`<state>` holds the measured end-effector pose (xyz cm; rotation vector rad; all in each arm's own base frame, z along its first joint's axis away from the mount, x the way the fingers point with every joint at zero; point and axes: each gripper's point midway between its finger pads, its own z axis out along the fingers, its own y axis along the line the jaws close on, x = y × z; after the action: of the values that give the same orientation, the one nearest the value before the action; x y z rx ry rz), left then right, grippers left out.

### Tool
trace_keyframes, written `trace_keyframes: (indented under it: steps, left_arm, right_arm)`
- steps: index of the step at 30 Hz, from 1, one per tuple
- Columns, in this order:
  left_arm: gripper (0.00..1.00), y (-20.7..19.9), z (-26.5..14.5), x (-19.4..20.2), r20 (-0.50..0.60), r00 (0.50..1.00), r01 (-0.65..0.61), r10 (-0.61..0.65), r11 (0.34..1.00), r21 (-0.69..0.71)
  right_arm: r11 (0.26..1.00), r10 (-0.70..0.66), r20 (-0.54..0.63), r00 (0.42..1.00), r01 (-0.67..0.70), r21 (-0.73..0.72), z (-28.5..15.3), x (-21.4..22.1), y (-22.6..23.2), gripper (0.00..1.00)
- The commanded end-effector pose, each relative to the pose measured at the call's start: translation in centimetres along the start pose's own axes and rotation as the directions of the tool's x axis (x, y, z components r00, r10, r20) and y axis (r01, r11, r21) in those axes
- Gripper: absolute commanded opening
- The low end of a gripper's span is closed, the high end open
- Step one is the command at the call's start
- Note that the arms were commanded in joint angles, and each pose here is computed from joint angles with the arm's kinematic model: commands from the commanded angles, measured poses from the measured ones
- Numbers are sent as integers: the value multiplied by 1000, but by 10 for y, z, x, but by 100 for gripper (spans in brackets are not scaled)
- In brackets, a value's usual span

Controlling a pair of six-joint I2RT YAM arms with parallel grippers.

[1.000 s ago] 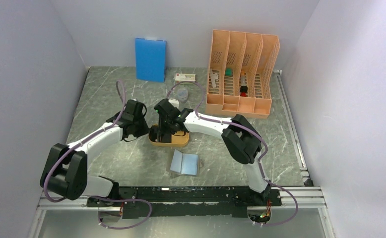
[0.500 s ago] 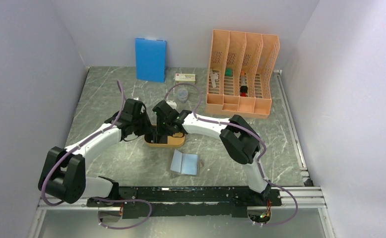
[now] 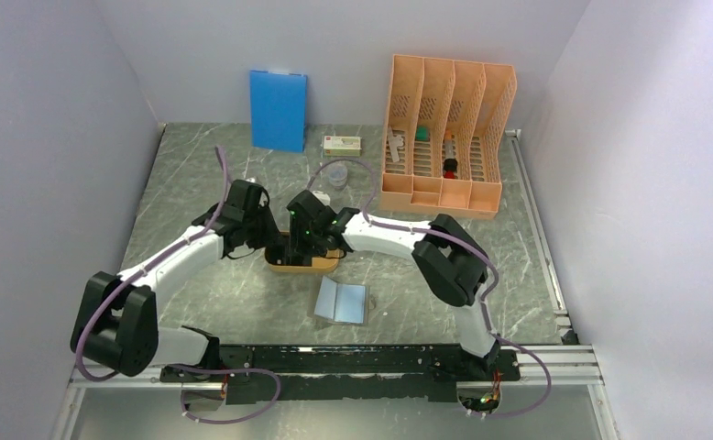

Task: Put the credit cards into the card holder
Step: Adjust the credit card in the storage box.

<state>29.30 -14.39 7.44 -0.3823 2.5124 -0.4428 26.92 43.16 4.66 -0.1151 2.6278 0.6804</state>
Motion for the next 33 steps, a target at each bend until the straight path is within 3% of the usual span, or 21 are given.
trace_keyframes:
  steps: [1,5,11,16,18,24,33]
  left_arm:
    - [29,0,-21,-30,94,995,21,-19,1000,-12]
    - [31,16,-21,-32,118,992,60,-54,997,-50]
    - [28,31,3,-10,30,997,67,-65,993,-94]
    - [27,36,12,-3,12,997,79,-78,991,-105]
    - [27,37,15,0,4,996,85,-85,991,-107]
    - [25,38,22,9,-16,994,110,-112,989,-100]
    - [20,41,27,22,-46,990,130,-134,987,-94]
  right_arm:
    - [999,1,36,999,1,-37,-30,-12,5,52]
    - [999,31,30,999,-30,-33,-29,-11,-13,60]
    - [998,66,8,998,-66,6,-18,-6,-30,70]
    - [991,87,7,996,-87,98,-8,-6,-45,75]
    - [985,93,21,995,-95,146,-8,-9,-51,82]
    - [960,117,26,993,-120,254,-5,-3,-67,86]
    - [977,164,-67,984,-153,148,15,20,-47,84]
